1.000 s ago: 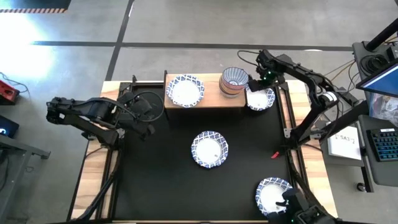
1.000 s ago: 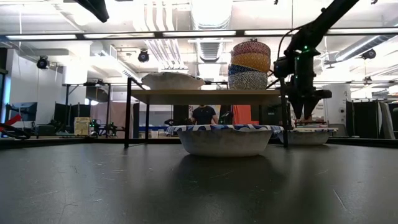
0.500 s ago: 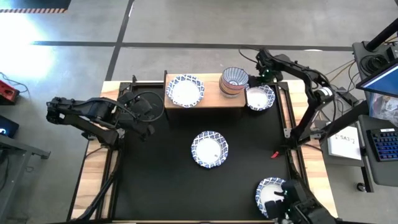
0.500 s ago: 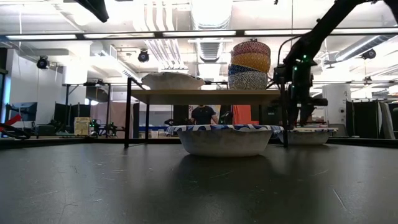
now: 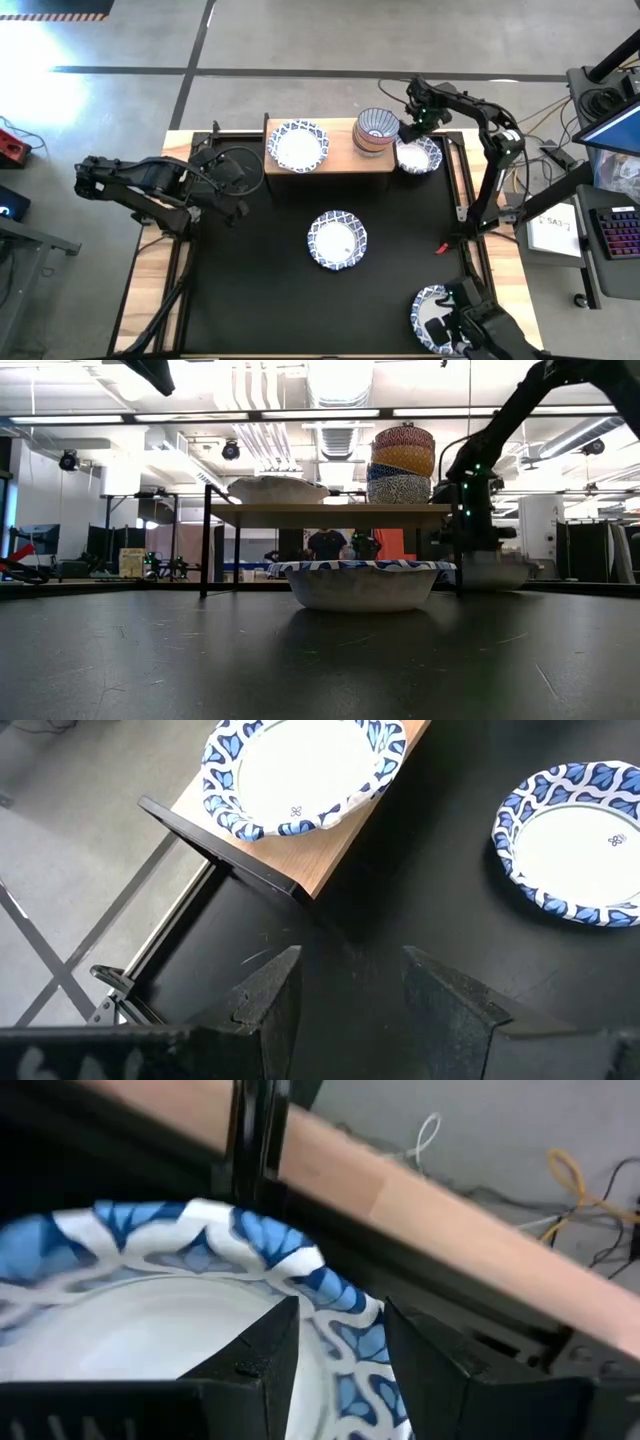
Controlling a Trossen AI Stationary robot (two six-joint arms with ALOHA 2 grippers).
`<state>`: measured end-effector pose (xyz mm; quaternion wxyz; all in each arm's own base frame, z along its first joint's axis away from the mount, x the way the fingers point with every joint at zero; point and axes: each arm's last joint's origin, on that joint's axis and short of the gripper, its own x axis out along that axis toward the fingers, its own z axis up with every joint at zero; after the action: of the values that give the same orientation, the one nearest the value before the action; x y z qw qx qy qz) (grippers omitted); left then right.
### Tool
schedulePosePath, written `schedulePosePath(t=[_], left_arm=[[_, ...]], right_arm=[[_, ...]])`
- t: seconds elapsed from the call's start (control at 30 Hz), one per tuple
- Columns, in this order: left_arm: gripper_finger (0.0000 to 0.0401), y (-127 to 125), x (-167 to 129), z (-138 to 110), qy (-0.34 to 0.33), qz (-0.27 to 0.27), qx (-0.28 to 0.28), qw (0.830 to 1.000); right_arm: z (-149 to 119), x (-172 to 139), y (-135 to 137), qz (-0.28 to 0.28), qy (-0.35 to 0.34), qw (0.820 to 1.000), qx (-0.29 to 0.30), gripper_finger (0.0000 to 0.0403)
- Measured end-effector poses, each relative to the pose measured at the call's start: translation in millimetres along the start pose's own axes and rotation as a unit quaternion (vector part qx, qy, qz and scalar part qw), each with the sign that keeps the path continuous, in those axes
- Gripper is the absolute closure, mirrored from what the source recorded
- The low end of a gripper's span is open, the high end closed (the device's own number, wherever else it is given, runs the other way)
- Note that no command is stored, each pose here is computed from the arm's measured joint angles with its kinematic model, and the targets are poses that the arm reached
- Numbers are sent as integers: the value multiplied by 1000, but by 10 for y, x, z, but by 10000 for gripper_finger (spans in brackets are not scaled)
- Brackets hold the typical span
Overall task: Place and stack bowls onto a shelf
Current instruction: Stack the white and blue bowl on top of the white and blue bowl on the shelf
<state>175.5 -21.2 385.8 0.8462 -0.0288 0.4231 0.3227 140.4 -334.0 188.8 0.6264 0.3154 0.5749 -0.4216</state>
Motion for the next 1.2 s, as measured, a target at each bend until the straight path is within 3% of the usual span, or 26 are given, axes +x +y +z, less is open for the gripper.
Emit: schedulePosePath(t=[0.17, 0.57, 1.2], left_arm=[[248, 1, -1, 0, 0, 0, -1, 1000], [248, 1, -1, 0, 0, 0, -2, 1000], [248, -1, -1, 2, -1, -2, -3, 1000]], right_arm=[[-2, 91, -12, -12, 21, 999, -23, 266], [-65, -30, -15, -1, 32, 999, -41, 266], [-58, 10, 3, 21, 20, 999, -43, 266]])
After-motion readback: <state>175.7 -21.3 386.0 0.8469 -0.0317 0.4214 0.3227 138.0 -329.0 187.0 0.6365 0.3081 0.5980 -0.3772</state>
